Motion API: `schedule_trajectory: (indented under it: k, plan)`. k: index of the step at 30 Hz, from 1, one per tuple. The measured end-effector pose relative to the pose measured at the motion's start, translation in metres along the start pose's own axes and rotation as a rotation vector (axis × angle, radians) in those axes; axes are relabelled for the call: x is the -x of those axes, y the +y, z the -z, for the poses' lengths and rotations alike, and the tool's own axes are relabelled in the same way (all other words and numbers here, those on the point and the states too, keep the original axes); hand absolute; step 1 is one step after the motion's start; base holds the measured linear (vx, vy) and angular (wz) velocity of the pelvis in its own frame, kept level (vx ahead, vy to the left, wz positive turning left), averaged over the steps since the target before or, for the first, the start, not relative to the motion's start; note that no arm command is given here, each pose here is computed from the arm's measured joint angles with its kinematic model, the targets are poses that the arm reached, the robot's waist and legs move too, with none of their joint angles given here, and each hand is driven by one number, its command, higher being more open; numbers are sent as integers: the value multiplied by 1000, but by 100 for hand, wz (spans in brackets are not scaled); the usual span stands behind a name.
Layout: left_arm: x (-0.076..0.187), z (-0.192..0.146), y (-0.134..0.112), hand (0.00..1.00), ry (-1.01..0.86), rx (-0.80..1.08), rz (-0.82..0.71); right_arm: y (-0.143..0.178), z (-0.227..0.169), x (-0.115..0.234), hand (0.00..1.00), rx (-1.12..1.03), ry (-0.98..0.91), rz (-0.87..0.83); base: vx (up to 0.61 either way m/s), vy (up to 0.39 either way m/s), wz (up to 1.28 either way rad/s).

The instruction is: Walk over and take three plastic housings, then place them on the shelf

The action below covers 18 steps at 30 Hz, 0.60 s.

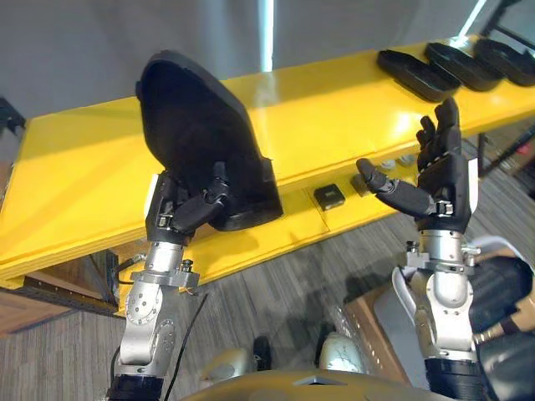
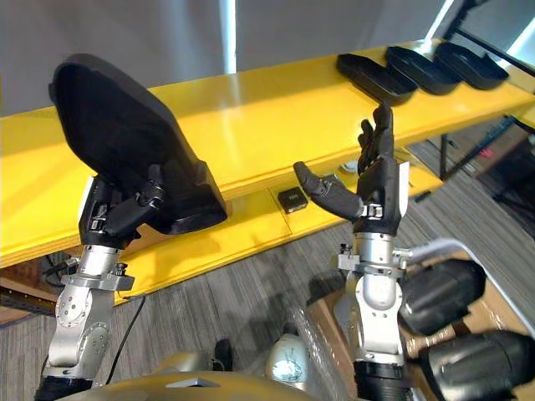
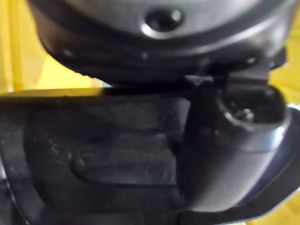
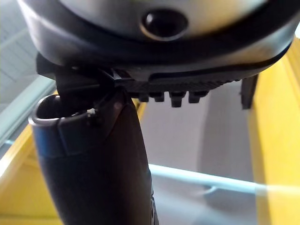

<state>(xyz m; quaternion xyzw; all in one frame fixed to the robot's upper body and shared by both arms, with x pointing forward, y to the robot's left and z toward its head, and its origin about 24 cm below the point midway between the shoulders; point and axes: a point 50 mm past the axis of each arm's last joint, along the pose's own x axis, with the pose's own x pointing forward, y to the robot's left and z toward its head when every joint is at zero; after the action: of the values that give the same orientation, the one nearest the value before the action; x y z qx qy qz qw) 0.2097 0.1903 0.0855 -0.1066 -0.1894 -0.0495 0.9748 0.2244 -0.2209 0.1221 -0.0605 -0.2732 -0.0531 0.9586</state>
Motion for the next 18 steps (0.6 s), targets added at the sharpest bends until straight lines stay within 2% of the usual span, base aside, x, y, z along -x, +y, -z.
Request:
schedule_trajectory:
  k: [3,6,14,18]
  plan:
    - [5,16,2,0,81,19,-11,-5,5,-2,100,21,13,-2,171,-114,67]
    - [8,23,-11,0,117,57,56,-15,8,-3,100,40,13,70,223,-31,29]
    - [3,26,-26,0,163,56,210,-12,14,4,100,-22,22,209,151,100,-16]
    - [-8,22,-40,0,175,12,318,-14,18,13,100,-16,61,207,50,11,-6]
